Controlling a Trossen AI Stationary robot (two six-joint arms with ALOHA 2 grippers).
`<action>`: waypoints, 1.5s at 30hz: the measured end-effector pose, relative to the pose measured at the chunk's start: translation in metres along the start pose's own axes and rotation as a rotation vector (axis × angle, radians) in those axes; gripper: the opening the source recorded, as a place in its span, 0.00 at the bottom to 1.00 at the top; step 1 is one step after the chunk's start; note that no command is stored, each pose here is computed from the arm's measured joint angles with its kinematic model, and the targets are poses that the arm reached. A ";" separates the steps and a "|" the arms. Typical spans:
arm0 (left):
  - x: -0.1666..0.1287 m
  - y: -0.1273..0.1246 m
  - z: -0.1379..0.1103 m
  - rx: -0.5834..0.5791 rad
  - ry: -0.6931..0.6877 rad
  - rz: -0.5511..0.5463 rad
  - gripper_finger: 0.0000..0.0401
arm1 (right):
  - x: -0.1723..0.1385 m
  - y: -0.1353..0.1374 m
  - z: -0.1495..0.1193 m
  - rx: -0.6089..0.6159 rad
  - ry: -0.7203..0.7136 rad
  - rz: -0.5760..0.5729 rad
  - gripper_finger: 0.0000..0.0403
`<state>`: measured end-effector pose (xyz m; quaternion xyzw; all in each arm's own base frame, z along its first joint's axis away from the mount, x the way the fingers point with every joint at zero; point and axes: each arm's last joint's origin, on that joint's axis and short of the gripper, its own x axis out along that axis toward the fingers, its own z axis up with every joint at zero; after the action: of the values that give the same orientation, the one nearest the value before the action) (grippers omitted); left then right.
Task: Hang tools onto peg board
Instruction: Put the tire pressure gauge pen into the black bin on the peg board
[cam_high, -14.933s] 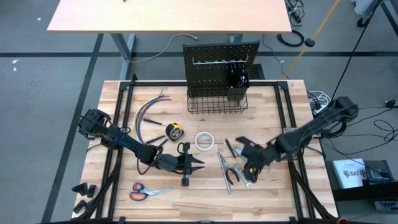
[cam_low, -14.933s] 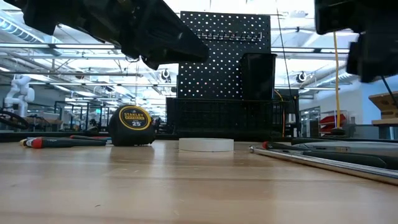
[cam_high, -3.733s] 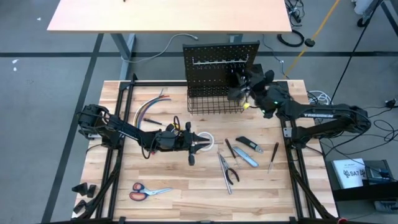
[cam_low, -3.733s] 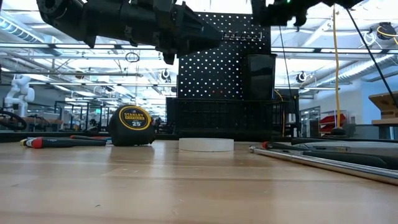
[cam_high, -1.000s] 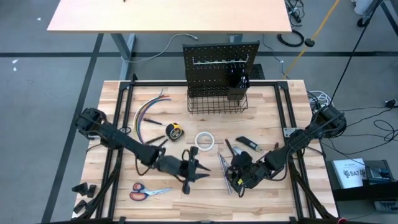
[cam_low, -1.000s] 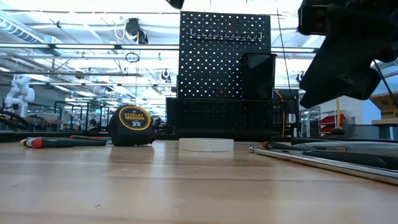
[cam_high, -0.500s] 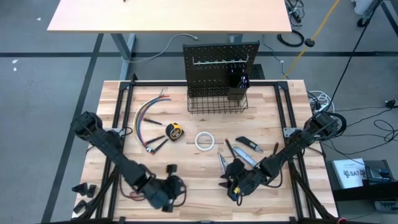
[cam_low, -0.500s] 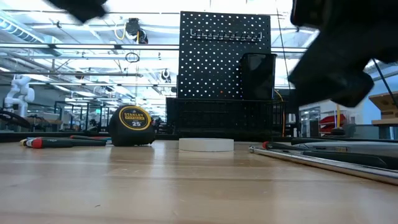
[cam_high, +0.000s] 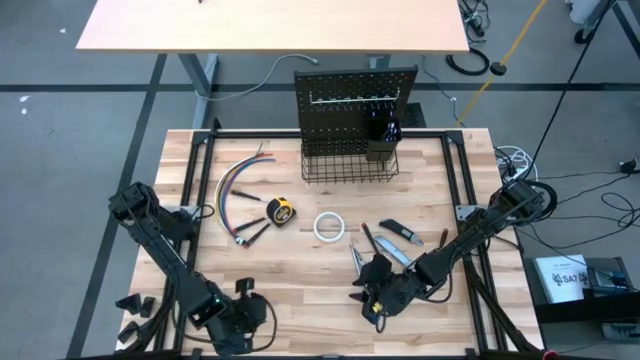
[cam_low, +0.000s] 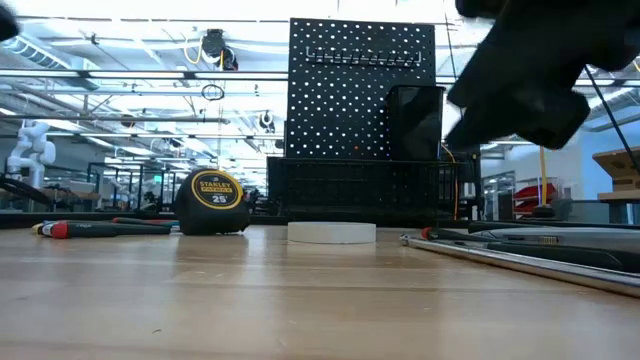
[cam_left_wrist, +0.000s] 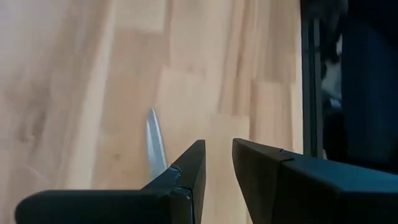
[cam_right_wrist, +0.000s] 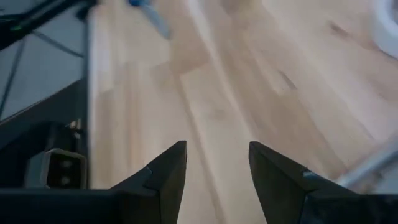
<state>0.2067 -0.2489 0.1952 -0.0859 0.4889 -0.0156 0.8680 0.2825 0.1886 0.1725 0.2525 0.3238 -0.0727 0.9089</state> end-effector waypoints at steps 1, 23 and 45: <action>0.000 -0.001 0.002 0.019 -0.039 0.012 0.22 | 0.001 -0.003 0.001 0.024 0.010 -0.024 0.41; 0.023 0.053 0.098 0.345 -0.354 0.081 0.22 | 0.016 -0.036 0.006 0.184 0.103 -0.229 0.26; 0.018 0.058 0.127 0.493 -0.525 -0.074 0.22 | 0.027 -0.040 -0.006 0.214 0.195 -0.261 0.27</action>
<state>0.3205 -0.1773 0.2346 0.1074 0.2272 -0.1416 0.9575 0.2888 0.1577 0.1350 0.3091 0.4309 -0.1992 0.8241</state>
